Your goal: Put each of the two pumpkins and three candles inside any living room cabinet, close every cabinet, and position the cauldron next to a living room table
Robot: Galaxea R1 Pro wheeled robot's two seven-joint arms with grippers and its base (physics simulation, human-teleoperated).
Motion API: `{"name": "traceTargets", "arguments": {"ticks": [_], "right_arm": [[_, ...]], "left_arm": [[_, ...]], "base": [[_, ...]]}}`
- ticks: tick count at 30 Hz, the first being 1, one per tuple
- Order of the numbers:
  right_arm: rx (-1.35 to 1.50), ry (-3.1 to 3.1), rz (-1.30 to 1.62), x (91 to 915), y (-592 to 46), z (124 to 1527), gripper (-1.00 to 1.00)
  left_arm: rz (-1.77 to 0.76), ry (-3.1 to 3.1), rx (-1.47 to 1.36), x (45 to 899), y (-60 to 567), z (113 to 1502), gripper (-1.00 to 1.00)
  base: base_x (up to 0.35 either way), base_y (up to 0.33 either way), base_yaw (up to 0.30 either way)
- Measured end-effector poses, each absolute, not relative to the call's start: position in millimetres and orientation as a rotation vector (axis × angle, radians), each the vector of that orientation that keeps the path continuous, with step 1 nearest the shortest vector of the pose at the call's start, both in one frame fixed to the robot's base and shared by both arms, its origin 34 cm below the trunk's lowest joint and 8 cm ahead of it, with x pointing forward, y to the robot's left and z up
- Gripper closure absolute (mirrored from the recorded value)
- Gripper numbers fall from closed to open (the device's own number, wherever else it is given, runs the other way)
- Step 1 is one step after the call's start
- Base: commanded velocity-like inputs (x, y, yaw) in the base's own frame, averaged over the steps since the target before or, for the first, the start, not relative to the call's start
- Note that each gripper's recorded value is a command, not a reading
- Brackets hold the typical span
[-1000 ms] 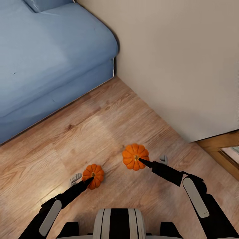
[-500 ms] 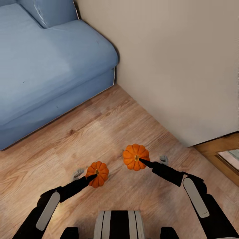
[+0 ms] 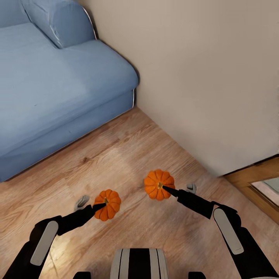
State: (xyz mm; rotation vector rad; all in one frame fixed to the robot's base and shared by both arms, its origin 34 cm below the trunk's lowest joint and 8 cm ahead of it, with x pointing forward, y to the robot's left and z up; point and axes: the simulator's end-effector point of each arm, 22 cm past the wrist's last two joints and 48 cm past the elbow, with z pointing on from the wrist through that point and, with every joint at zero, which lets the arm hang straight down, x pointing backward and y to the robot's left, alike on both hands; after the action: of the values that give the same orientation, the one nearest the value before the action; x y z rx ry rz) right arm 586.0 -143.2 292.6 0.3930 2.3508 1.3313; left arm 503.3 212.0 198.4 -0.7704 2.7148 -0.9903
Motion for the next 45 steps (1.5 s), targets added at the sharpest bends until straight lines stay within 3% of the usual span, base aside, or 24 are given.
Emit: {"name": "traceTargets", "arguments": {"ticks": [45], "right_arm": [[0.199, 2.136, 1.292, 623, -141, 430, 1.00]], "left_arm": [[-1.013, 2.516, -0.607, 562, 213, 316, 1.00]], "base": [[0.000, 0.000, 0.008]]}}
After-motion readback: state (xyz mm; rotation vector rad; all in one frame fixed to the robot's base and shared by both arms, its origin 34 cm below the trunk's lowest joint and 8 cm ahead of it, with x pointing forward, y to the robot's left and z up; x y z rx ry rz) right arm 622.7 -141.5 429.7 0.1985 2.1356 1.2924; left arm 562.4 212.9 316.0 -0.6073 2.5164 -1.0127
